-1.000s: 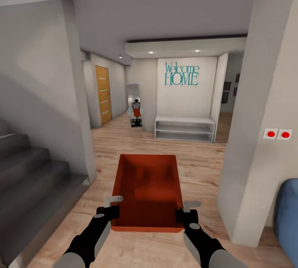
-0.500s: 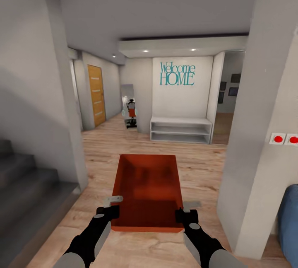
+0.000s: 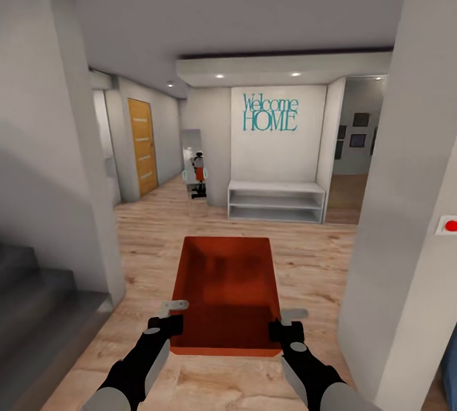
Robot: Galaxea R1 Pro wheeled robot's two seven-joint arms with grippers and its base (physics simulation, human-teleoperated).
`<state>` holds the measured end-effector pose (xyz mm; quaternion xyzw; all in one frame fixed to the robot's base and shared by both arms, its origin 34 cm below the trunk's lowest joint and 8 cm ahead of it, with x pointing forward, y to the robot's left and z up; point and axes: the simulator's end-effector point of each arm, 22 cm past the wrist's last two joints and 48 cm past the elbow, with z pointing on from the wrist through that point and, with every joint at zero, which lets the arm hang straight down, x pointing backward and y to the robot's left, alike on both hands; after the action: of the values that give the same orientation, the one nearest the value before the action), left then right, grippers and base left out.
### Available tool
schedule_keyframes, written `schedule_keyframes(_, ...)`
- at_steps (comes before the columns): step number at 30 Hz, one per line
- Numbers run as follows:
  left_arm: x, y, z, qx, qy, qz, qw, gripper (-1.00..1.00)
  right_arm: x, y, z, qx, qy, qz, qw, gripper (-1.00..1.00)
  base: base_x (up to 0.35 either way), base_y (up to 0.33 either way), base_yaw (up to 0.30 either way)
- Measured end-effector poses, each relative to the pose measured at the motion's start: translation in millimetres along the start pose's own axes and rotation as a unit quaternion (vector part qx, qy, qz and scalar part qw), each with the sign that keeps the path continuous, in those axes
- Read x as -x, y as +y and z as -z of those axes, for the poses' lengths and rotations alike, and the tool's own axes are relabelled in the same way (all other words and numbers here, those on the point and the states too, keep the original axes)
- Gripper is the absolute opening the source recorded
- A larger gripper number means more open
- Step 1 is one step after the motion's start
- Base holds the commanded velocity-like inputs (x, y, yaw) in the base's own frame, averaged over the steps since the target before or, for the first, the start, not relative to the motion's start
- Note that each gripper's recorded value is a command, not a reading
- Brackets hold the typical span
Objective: Move the two storage containers from the living room to the garage. In the garage, place one container on the floor and stack the other container on top of it (either order is fine).
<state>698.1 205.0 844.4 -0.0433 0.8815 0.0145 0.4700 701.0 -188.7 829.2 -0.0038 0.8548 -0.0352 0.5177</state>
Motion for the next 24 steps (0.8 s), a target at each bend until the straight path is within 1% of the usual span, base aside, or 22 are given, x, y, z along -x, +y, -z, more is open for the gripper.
schedule_keyframes(24, 0.4, 0.0, 0.0, 0.000, -0.001, 0.000, 1.0000, -1.00, 0.3, 0.0, 0.0, 0.000, -0.001, 0.000, 1.0000, -1.00, 0.325, 0.000, 0.000)
